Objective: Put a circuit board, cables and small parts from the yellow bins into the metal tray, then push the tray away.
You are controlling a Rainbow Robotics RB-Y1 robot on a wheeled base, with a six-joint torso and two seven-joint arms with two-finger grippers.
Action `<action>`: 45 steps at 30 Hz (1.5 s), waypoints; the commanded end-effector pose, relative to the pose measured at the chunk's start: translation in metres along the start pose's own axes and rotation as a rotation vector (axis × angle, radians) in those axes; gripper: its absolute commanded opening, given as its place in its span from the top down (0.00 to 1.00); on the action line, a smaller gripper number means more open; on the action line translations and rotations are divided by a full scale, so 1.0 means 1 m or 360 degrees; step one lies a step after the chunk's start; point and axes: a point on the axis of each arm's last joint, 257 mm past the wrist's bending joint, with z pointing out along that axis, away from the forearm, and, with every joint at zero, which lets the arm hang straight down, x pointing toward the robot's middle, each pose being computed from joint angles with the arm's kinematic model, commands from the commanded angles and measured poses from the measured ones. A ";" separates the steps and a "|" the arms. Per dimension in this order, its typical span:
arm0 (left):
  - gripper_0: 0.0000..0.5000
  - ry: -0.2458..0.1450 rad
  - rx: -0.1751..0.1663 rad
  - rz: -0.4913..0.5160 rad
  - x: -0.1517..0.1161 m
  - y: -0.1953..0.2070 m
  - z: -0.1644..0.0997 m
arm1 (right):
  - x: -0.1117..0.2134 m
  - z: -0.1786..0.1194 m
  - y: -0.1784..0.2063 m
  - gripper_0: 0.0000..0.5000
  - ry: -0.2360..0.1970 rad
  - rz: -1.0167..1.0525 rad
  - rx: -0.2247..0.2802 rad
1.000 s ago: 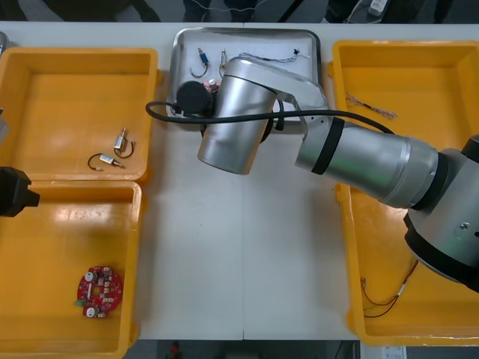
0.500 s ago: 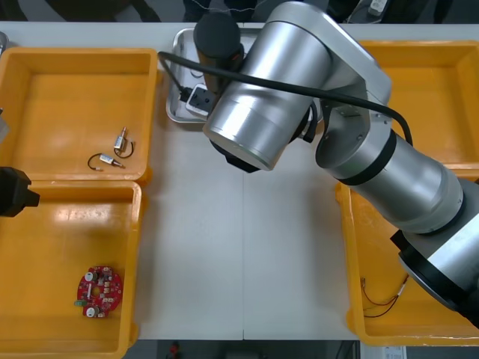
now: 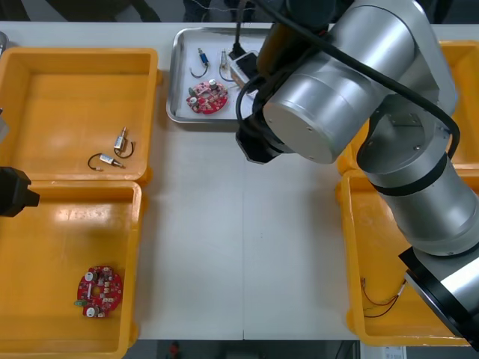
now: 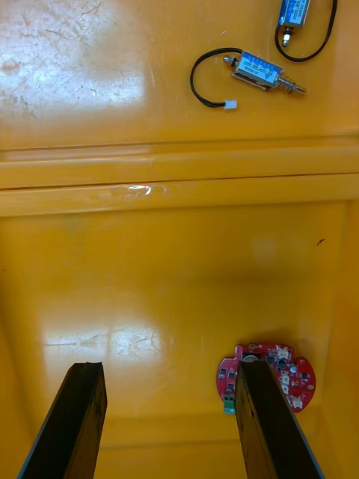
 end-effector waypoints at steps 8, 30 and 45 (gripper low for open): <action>0.00 -0.0031 -0.0062 0.0007 -0.001 0.013 -0.012 | 0.044 -0.014 -0.047 0.00 0.0001 0.0603 -0.0083; 0.00 -0.0031 -0.0062 0.0007 -0.001 0.013 -0.012 | 0.137 -0.044 -0.162 0.00 0.0108 0.1033 0.0068; 0.00 -0.0031 -0.0062 0.0007 -0.001 0.013 -0.012 | 0.194 -0.060 -0.217 0.00 0.0195 0.0979 0.0230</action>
